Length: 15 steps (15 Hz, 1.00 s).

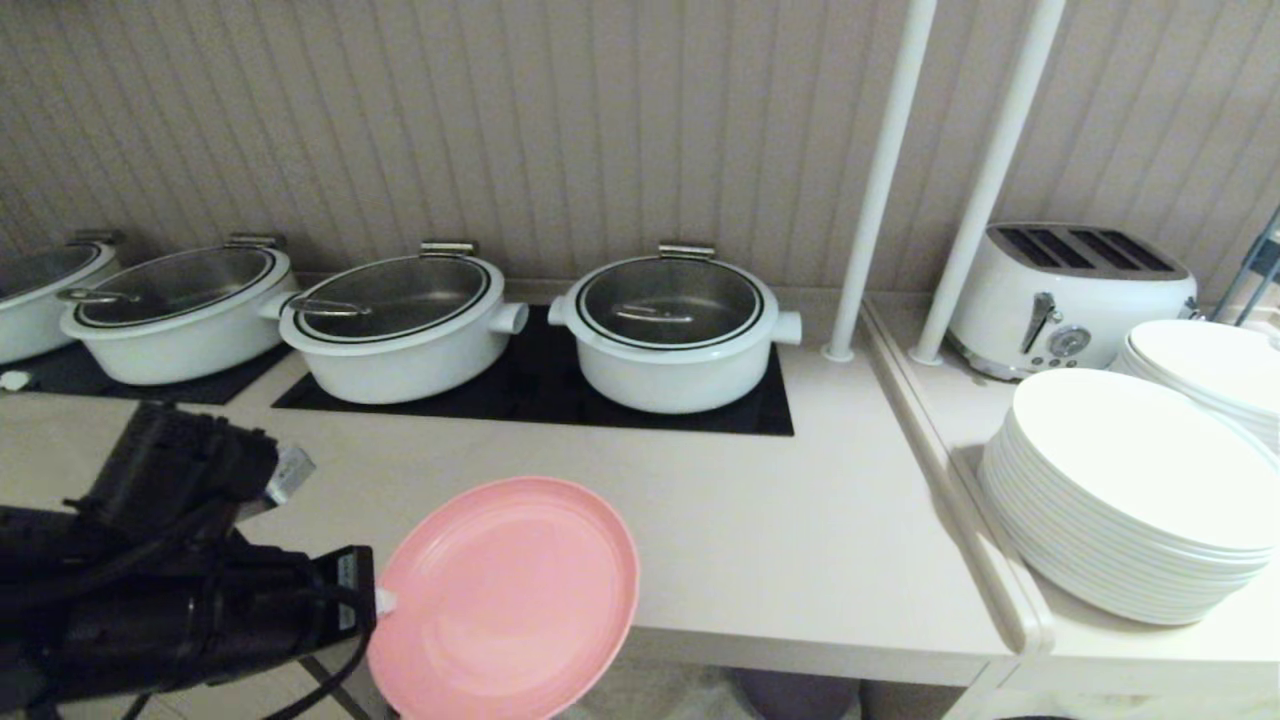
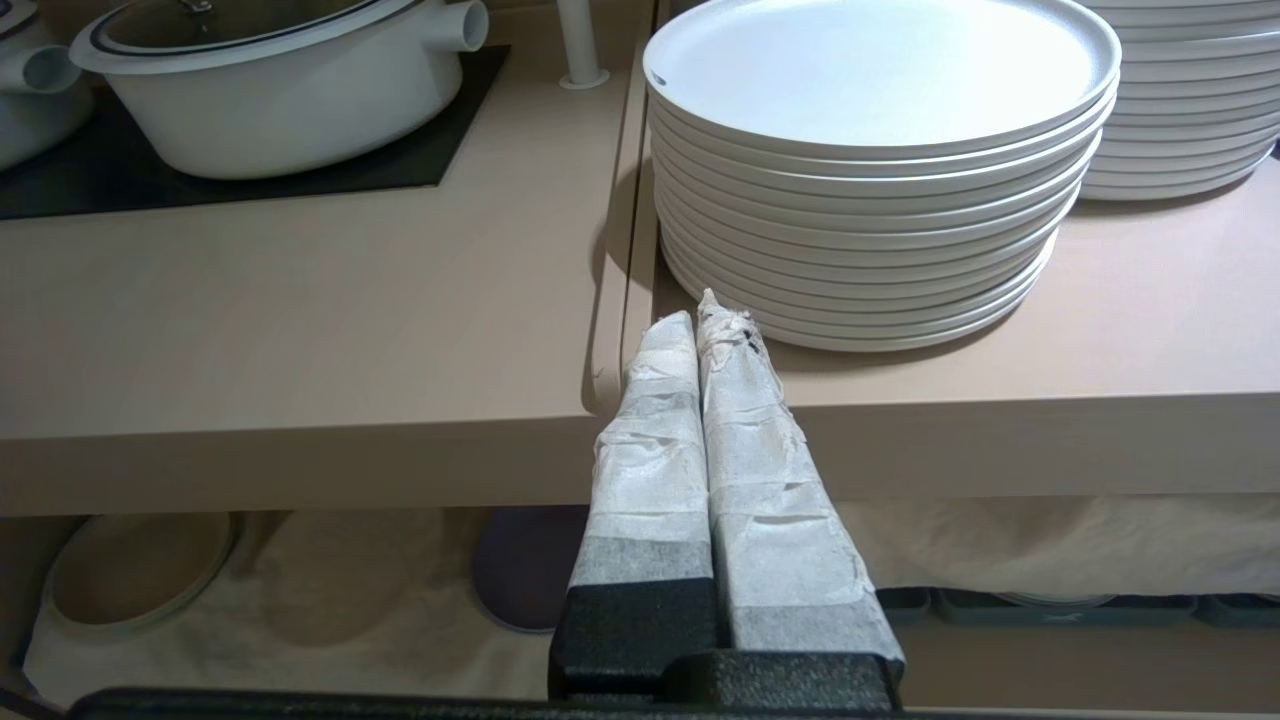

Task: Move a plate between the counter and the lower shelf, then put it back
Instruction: Put the plate

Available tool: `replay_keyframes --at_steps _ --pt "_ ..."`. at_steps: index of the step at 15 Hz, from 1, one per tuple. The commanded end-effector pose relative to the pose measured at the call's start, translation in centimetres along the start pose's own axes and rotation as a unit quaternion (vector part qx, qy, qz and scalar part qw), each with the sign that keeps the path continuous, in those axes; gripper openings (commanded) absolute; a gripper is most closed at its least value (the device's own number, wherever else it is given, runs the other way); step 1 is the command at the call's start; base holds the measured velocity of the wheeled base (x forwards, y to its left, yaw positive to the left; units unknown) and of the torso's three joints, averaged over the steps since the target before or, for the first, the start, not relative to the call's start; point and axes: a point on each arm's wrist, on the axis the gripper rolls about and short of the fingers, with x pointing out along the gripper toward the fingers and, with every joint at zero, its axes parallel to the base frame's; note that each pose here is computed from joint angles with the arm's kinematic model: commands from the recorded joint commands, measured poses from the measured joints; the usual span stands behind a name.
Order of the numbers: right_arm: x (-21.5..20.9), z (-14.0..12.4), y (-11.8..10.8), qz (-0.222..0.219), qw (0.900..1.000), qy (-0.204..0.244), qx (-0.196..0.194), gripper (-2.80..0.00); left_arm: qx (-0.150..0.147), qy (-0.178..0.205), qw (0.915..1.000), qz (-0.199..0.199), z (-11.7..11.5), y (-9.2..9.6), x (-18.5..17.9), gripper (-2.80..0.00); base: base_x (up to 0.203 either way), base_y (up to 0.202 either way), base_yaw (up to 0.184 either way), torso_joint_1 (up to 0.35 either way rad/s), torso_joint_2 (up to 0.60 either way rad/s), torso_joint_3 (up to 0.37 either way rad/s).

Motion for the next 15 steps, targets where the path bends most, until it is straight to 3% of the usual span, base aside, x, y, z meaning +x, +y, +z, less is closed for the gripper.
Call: replay_keyframes --at_steps 1,9,15 --pt "0.0 0.0 0.0 0.0 1.0 0.0 0.0 -2.8 -0.013 0.011 0.9998 0.008 1.2 -0.8 1.6 -2.8 0.0 0.0 0.0 0.0 0.0 0.0" --pt "0.0 0.0 0.0 0.0 1.0 0.0 0.0 -2.8 -0.04 0.043 0.9979 0.028 3.7 -2.6 6.5 -2.8 0.0 0.0 0.0 0.0 0.0 0.0" --pt "0.0 0.0 0.0 0.0 1.0 0.0 0.0 -2.8 -0.041 0.052 0.9972 0.036 4.5 -3.2 9.5 -2.8 0.0 0.0 0.0 0.0 0.0 0.0"
